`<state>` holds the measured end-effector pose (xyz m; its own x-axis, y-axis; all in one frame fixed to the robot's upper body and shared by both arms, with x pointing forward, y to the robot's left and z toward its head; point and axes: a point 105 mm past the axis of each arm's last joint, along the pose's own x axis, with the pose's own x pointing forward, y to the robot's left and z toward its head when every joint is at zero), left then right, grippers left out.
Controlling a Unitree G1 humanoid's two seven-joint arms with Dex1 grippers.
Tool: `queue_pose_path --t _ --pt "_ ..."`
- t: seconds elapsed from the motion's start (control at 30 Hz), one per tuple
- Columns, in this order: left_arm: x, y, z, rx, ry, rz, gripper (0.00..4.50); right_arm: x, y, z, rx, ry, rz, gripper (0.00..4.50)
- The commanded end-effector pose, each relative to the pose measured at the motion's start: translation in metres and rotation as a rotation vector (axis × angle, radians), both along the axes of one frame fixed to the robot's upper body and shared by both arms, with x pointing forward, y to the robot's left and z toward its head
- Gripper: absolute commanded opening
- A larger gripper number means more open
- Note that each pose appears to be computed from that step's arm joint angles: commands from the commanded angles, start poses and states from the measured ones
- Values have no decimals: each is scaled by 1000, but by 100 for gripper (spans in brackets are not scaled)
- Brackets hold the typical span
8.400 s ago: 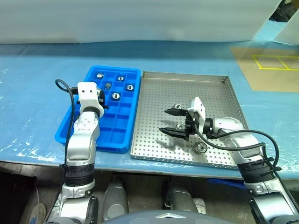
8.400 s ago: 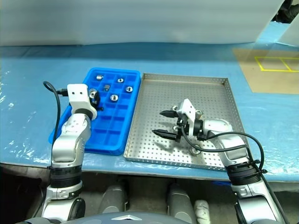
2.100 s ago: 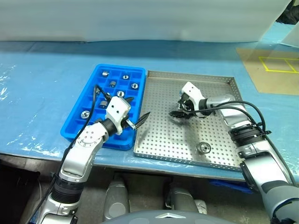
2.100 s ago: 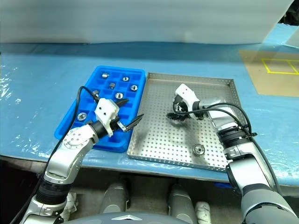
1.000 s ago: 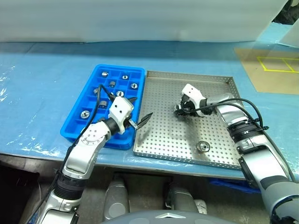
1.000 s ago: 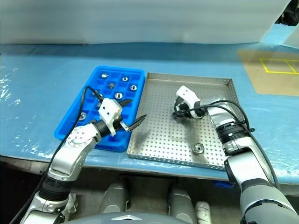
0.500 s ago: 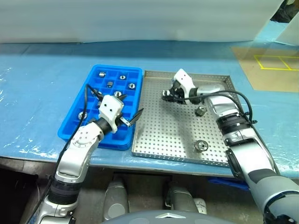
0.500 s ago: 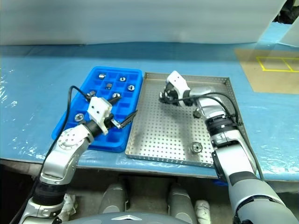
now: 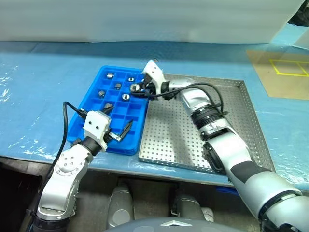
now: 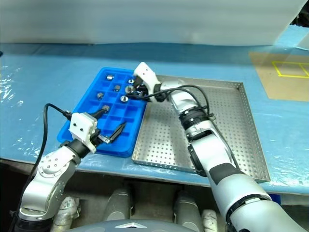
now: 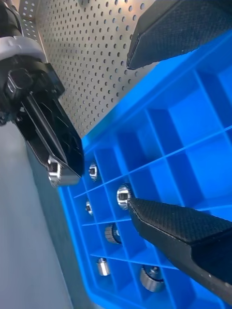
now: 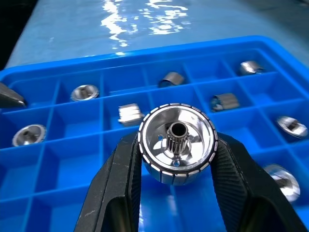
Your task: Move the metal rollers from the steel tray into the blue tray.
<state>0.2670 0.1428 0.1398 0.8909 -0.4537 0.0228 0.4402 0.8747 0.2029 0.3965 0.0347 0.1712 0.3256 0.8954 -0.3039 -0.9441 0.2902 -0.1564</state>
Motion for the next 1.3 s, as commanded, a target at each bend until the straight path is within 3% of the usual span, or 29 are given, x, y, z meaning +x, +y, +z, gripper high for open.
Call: queue_pose_path --t 0.03,0.5,0.73,0.77,0.8,0.93,1.07,1.3 --pt "-14 5 7 26 -34 30 450 -12 17 1 -16 -32 90 162" --pt "-31 7 4 4 -17 99 450 -45 44 -51 -69 48 201 162" --pt "-24 2 4 5 -23 64 450 -31 31 -42 -27 13 119 404" --pt "-21 1 5 6 -29 51 450 -29 27 -37 -6 8 114 433" --pt "-17 0 6 5 -34 38 450 -27 22 -32 17 -4 110 433" --pt "-4 -13 8 -14 -36 -76 450 -29 -8 -8 115 -41 127 433" --pt "4 -28 8 -6 -29 -214 450 -35 -52 -7 94 -44 98 433" --pt "17 -50 10 -13 -14 -426 450 -37 -160 2 5 -17 -175 433"
